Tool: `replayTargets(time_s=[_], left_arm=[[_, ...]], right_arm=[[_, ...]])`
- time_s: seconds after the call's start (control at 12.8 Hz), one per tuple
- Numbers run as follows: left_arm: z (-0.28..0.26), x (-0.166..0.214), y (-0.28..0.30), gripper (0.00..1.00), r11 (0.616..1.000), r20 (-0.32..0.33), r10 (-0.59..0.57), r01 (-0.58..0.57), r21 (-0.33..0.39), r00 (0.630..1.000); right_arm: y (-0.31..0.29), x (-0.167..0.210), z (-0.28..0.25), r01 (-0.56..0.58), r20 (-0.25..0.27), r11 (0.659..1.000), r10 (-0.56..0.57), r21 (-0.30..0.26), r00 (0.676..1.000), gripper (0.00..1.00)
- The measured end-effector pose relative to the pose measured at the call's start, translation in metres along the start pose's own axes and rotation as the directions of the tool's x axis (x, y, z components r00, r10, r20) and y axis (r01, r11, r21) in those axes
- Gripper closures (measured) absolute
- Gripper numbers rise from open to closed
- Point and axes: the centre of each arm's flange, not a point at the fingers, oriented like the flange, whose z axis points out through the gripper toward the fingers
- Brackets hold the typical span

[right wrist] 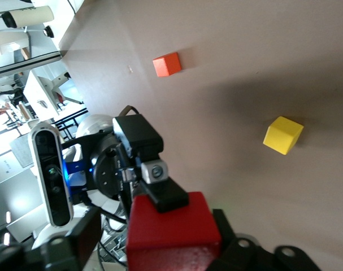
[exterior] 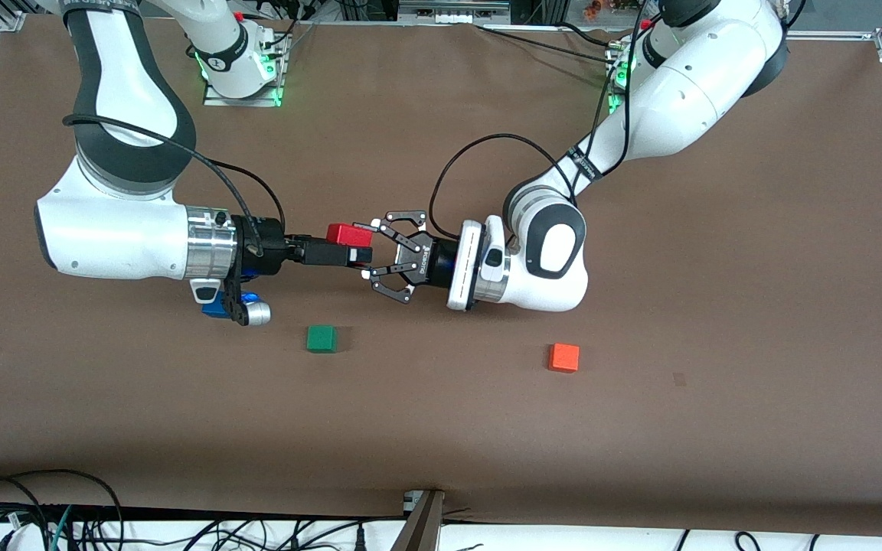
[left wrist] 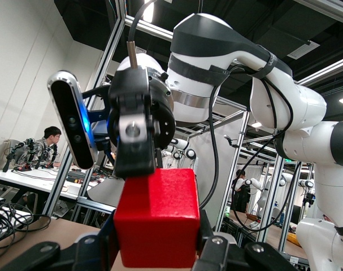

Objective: Pass red block to right arm, stack on blue
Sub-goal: 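Close the right gripper on the red cube held by the left gripper, then open the left gripper and pull it back from the red cube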

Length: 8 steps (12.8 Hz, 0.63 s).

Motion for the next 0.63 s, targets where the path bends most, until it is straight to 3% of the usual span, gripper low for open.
replayTargets(time_s=[0.08, 0.16, 0.55, 0.63], left_arm=[[-0.0002, 0.0008, -0.0004, 0.44, 1.000, -0.010, 0.000, 0.000, 0.005, 1.000], [-0.0003, 0.0004, -0.0004, 0.44, 1.000, -0.015, -0.006, 0.006, 0.008, 1.000], [0.0031, -0.0027, 0.0005, 0.44, 0.999, -0.009, 0.012, -0.012, 0.053, 1.000], [0.0028, -0.0033, -0.0004, 0.37, 0.996, -0.004, 0.045, -0.045, 0.080, 0.999]], right_arm=[[0.0012, 0.0007, -0.0007, 0.000, -0.003, 1.000, 0.000, -0.007, 1.000, 0.37], [0.0018, 0.0010, -0.0012, 0.009, -0.005, 1.000, -0.009, -0.010, 1.000, 0.44], [0.0043, 0.0042, -0.0035, 0.036, -0.020, 0.999, -0.036, -0.019, 0.999, 0.44], [0.0047, 0.0052, -0.0049, 0.024, -0.026, 1.000, -0.024, -0.018, 0.999, 0.44]])
